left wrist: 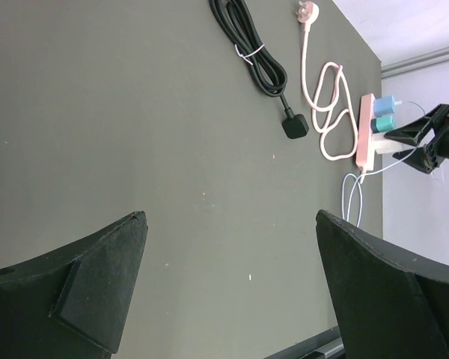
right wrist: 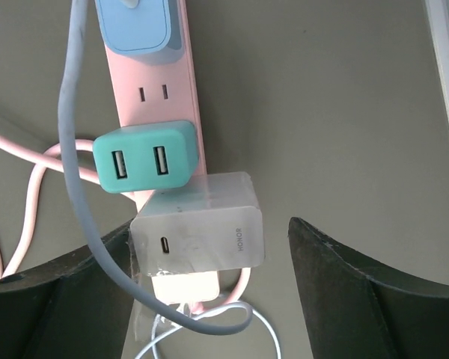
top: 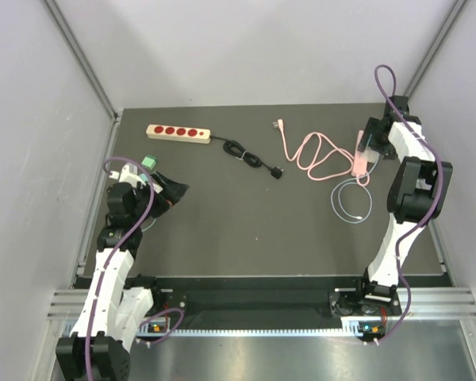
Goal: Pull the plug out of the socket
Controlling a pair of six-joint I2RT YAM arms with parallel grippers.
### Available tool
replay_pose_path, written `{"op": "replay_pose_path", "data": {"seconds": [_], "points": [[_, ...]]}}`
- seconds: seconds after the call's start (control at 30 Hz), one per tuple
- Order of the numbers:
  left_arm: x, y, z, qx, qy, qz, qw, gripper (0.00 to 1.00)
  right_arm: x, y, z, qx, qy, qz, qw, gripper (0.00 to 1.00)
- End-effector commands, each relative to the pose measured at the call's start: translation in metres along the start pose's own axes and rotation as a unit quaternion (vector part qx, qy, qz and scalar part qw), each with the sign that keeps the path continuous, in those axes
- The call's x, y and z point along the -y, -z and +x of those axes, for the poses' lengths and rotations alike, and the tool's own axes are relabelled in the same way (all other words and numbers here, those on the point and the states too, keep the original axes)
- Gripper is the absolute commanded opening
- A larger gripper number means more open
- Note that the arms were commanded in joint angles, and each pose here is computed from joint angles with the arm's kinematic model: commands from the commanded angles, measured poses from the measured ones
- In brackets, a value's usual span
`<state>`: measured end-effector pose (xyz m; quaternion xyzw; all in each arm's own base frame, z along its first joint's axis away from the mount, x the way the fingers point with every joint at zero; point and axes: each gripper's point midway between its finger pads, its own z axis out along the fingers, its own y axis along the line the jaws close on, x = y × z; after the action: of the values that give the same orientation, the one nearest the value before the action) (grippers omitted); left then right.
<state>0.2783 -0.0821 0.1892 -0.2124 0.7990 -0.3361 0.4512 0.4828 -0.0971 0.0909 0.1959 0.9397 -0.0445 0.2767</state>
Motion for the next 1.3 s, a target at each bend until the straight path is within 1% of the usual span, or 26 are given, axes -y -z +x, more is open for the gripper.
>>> {"op": "replay_pose_path", "data": {"seconds": [0.0, 0.03, 0.1, 0.2, 0.23, 0.3, 0.33, 0.53, 0.57, 0.6, 0.67, 0.7, 0.77, 0.8, 0.87, 0.9, 0.93, 0.97, 1.0, 1.07, 1.1, 1.13, 1.17, 1.2, 1.23, 1.27], "points": [[0.011, -0.001, -0.009, 0.017, -0.005, 0.026, 1.0, 0.99, -0.003, 0.006, -0.024, 0.03, -0.015, -0.015, 0.999, 0.75], [0.011, -0.001, -0.009, 0.017, -0.004, 0.027, 0.999, 0.99, -0.003, 0.006, -0.023, 0.028, -0.014, -0.018, 0.999, 0.72], [0.012, -0.001, -0.009, 0.017, -0.004, 0.029, 0.999, 0.99, -0.003, 0.006, -0.021, 0.025, -0.017, -0.023, 0.999, 0.67], [0.014, -0.002, -0.008, 0.013, 0.002, 0.036, 0.999, 0.99, -0.002, 0.007, -0.021, 0.024, -0.021, -0.034, 0.999, 0.5], [0.018, -0.002, -0.009, 0.014, 0.005, 0.044, 0.999, 0.99, -0.002, 0.008, -0.022, 0.025, -0.023, -0.037, 0.999, 0.4], [0.023, -0.003, -0.006, 0.006, 0.01, 0.059, 0.998, 0.99, -0.003, 0.014, -0.025, 0.03, -0.023, -0.056, 0.998, 0.31], [0.028, -0.004, -0.008, 0.008, 0.015, 0.073, 0.997, 0.99, -0.005, 0.017, -0.025, 0.03, -0.018, -0.062, 0.997, 0.24], [0.043, -0.01, 0.0, -0.012, 0.042, 0.123, 0.991, 0.99, -0.019, 0.05, -0.034, 0.05, 0.0, -0.136, 0.989, 0.0], [0.048, -0.012, 0.001, -0.012, 0.037, 0.134, 0.99, 0.99, -0.024, 0.054, -0.032, 0.048, 0.006, -0.15, 0.988, 0.0], [0.051, -0.016, 0.008, -0.026, 0.039, 0.138, 0.989, 0.99, -0.034, 0.066, -0.032, 0.053, 0.015, -0.184, 0.981, 0.0], [0.061, -0.02, 0.018, -0.042, 0.033, 0.15, 0.987, 0.99, -0.043, 0.079, -0.025, 0.049, 0.03, -0.218, 0.974, 0.0], [0.063, -0.025, 0.024, -0.051, 0.032, 0.151, 0.987, 0.99, -0.057, 0.09, -0.019, 0.041, 0.041, -0.267, 0.962, 0.0], [0.077, -0.032, 0.037, -0.065, 0.016, 0.162, 0.985, 0.99, -0.069, 0.098, -0.003, 0.027, 0.053, -0.308, 0.95, 0.0], [0.08, -0.038, 0.042, -0.07, 0.011, 0.162, 0.984, 0.99, -0.082, 0.113, 0.001, 0.03, 0.065, -0.344, 0.936, 0.0], [0.095, -0.045, 0.059, -0.088, -0.003, 0.173, 0.981, 0.99, -0.094, 0.118, 0.013, 0.029, 0.072, -0.366, 0.928, 0.0], [0.095, -0.053, 0.067, -0.099, -0.003, 0.168, 0.981, 0.99, -0.105, 0.131, 0.017, 0.036, 0.084, -0.381, 0.92, 0.0], [0.105, -0.057, 0.068, -0.099, -0.007, 0.179, 0.979, 0.99, -0.114, 0.137, 0.022, 0.036, 0.088, -0.396, 0.913, 0.0], [0.113, -0.059, 0.08, -0.112, -0.012, 0.188, 0.976, 0.99, -0.12, 0.142, 0.032, 0.033, 0.091, -0.406, 0.909, 0.0], [0.112, -0.068, 0.088, -0.121, -0.013, 0.18, 0.976, 0.99, -0.137, 0.149, 0.04, 0.033, 0.107, -0.424, 0.899, 0.0], [0.129, -0.074, 0.099, -0.131, -0.021, 0.194, 0.972, 0.98, -0.152, 0.154, 0.059, 0.023, 0.114, -0.438, 0.891, 0.0], [0.127, -0.083, 0.106, -0.138, -0.022, 0.184, 0.973, 0.98, -0.169, 0.166, 0.065, 0.034, 0.133, -0.455, 0.88, 0.0], [0.136, -0.086, 0.107, -0.138, -0.028, 0.191, 0.971, 0.98, -0.173, 0.169, 0.069, 0.033, 0.129, -0.458, 0.879, 0.0], [0.143, -0.087, 0.119, -0.148, -0.035, 0.195, 0.969, 0.98, -0.188, 0.172, 0.086, 0.022, 0.14, -0.47, 0.871, 0.0], [0.142, -0.094, 0.127, -0.154, -0.04, 0.186, 0.97, 0.98, -0.204, 0.184, 0.093, 0.03, 0.147, -0.485, 0.861, 0.0], [0.147, -0.099, 0.127, -0.146, -0.046, 0.184, 0.971, 0.98, -0.211, 0.188, 0.097, 0.031, 0.149, -0.491, 0.858, 0.0], [0.154, -0.098, 0.138, -0.152, -0.052, 0.189, 0.969, 0.98, -0.222, 0.193, 0.112, 0.024, 0.158, -0.5, 0.852, 0.0]]}}
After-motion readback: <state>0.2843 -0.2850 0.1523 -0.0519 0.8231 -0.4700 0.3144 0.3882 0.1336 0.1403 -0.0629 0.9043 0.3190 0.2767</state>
